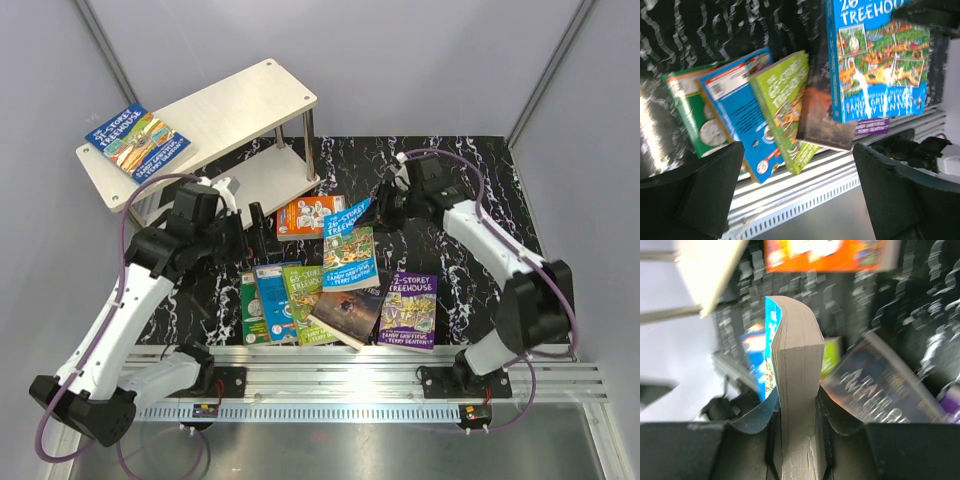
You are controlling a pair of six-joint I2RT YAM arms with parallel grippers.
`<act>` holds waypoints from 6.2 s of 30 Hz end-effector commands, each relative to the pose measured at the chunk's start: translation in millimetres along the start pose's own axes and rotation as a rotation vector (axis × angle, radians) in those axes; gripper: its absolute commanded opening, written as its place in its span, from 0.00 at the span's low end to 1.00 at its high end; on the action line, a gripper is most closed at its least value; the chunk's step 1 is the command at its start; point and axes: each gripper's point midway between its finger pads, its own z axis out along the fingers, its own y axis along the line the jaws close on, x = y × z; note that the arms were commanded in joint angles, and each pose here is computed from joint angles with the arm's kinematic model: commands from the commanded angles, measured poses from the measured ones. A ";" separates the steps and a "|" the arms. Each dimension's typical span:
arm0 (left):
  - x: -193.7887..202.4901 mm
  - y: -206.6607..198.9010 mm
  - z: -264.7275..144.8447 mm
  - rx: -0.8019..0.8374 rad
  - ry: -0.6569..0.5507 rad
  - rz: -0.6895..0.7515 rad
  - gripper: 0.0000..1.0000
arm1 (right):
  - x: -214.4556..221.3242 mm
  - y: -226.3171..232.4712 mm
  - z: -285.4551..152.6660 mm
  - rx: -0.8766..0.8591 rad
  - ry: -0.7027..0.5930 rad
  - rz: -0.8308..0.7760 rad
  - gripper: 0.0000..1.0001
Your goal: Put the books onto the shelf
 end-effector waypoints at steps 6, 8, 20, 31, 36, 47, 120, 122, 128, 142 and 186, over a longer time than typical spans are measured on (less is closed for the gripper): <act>-15.3 -77.3 10.9 0.356 -0.086 0.070 0.99 | 38.1 122.1 -104.7 -0.483 -0.033 -0.003 0.00; -8.8 -91.1 16.9 0.391 -0.070 0.079 0.99 | 45.4 131.7 -117.9 -0.556 -0.031 0.046 0.00; 8.6 -141.9 11.1 0.535 -0.053 0.091 0.73 | 64.9 130.5 -135.1 -0.647 -0.058 0.072 0.00; 41.4 -162.0 6.6 0.551 -0.001 0.109 0.30 | 68.9 139.4 -147.5 -0.769 -0.069 0.106 0.00; 20.4 -160.4 -15.9 0.475 -0.069 0.103 0.00 | 77.3 132.1 -146.9 -0.740 -0.052 0.123 0.17; -127.8 -148.4 -142.1 0.265 -0.436 0.144 0.00 | 102.8 117.5 -154.5 -0.657 -0.007 0.121 1.00; -278.8 133.1 -191.9 0.297 -0.566 -0.559 0.00 | 159.3 65.0 -140.9 -0.663 0.063 0.218 1.00; -276.1 143.0 -186.9 0.249 -0.559 -0.549 0.00 | 159.0 64.1 -139.4 -0.664 0.063 0.218 1.00; -272.8 153.1 -181.5 0.211 -0.548 -0.568 0.09 | 159.3 62.0 -135.8 -0.661 0.072 0.223 1.00; -276.1 180.9 -185.0 0.149 -0.554 -0.671 0.95 | 161.3 58.7 -134.1 -0.651 0.075 0.234 1.00; -102.3 82.9 -199.9 -0.256 -0.559 -0.605 0.99 | 190.2 -67.2 -68.8 0.033 0.175 0.300 1.00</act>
